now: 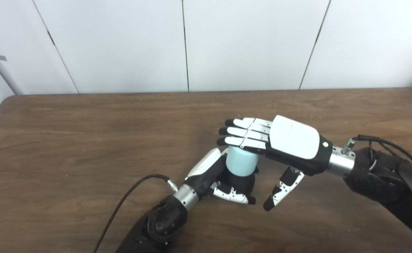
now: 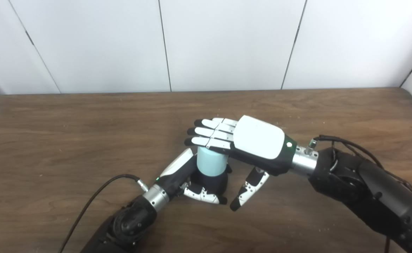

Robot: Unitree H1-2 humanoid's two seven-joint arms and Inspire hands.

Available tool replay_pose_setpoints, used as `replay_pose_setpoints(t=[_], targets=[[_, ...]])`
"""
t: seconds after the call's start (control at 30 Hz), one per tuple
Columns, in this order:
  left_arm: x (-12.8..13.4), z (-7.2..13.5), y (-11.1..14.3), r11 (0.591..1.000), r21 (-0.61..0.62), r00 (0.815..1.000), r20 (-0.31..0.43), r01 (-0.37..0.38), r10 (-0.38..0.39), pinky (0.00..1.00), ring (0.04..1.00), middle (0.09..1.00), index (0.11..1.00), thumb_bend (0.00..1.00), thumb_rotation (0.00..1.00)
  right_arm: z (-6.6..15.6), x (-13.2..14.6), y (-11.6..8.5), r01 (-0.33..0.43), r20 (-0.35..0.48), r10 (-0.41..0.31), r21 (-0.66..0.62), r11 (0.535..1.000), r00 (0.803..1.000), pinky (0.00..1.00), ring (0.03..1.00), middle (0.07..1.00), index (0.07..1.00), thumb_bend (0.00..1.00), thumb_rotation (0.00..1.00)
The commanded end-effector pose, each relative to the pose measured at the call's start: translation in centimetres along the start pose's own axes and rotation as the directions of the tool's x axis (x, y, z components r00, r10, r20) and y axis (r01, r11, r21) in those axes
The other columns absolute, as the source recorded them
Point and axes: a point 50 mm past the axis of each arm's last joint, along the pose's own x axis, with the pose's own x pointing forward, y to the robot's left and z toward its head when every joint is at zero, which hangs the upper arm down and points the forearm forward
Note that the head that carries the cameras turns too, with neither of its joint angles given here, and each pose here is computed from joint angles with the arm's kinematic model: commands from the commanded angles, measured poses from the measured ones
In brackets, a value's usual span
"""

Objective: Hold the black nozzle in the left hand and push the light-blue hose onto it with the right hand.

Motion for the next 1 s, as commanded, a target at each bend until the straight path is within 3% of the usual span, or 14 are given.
replay_pose_setpoints(t=[0.0, 0.17, 0.27, 0.43, 0.7, 0.97], targets=[[-0.9, -2.0, -0.5, 0.998, 0.017, 0.993, -0.109, 0.053, -0.051, 1.00, 0.948, 0.837, 0.486, 0.52, 0.08, 0.7, -1.8, 4.1, -0.290, 0.004, 0.290, 0.022, 0.957, 0.957, 0.91, 0.970, 0.967, 0.917, 0.77, 0.45], [-1.0, -1.9, -0.5, 0.998, 0.019, 0.993, -0.110, 0.055, -0.053, 1.00, 0.948, 0.838, 0.485, 0.52, 0.07, 1.0, -1.7, 3.7, -0.276, 0.006, 0.276, -0.025, 0.961, 0.961, 0.93, 0.974, 0.975, 0.914, 0.77, 0.45], [-1.0, -2.0, -0.6, 0.998, 0.021, 0.992, -0.112, 0.056, -0.054, 1.00, 0.948, 0.827, 0.484, 0.52, 0.07, 1.1, -1.7, 3.4, -0.255, 0.007, 0.256, -0.059, 0.965, 0.967, 0.99, 0.998, 0.998, 0.953, 0.77, 0.45], [-1.2, -1.9, -0.6, 0.998, 0.019, 0.992, -0.113, 0.058, -0.055, 1.00, 0.947, 0.822, 0.483, 0.52, 0.07, 1.3, -1.6, 2.7, -0.208, 0.006, 0.209, -0.100, 0.973, 0.978, 1.00, 1.000, 1.000, 0.998, 0.79, 0.45], [-1.1, -1.9, -0.5, 0.998, 0.029, 0.992, -0.111, 0.059, -0.056, 1.00, 0.947, 0.837, 0.485, 0.52, 0.07, 0.8, -1.4, 0.4, -0.048, -0.013, 0.046, -0.234, 0.971, 0.999, 1.00, 1.000, 1.000, 1.000, 0.82, 0.50], [-1.2, -1.9, -0.6, 0.998, 0.031, 0.992, -0.110, 0.059, -0.056, 1.00, 0.945, 0.840, 0.484, 0.52, 0.08, 0.1, -1.3, -2.2, 0.138, -0.013, -0.151, -0.325, 0.935, 0.989, 1.00, 1.000, 1.000, 1.000, 0.82, 0.57]])
